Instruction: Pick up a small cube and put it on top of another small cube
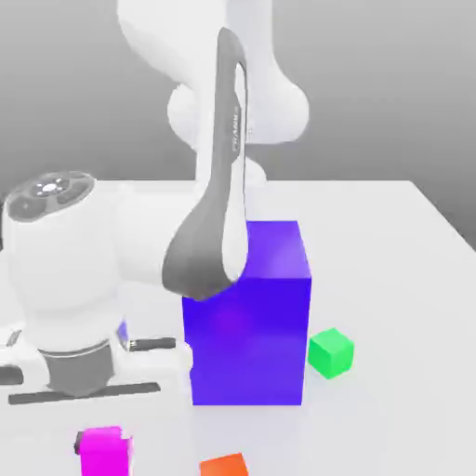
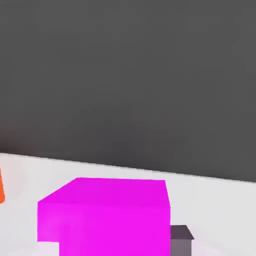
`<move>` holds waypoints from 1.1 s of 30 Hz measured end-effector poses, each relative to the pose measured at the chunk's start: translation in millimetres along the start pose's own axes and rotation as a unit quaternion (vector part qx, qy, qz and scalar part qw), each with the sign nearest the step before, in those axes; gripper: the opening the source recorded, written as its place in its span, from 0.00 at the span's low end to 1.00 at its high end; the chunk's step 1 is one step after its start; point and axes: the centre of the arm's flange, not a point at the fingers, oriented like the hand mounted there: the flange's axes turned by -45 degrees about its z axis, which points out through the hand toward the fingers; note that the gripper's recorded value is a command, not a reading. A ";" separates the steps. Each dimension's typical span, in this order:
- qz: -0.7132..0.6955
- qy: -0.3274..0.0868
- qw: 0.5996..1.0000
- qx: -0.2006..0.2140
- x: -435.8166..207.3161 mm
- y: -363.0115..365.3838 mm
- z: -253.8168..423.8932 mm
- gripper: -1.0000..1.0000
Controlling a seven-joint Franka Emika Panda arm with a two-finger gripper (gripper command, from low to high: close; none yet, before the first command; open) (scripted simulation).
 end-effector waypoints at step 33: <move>-0.679 -0.008 0.732 0.049 -143.9 -324.3 25.2 0.00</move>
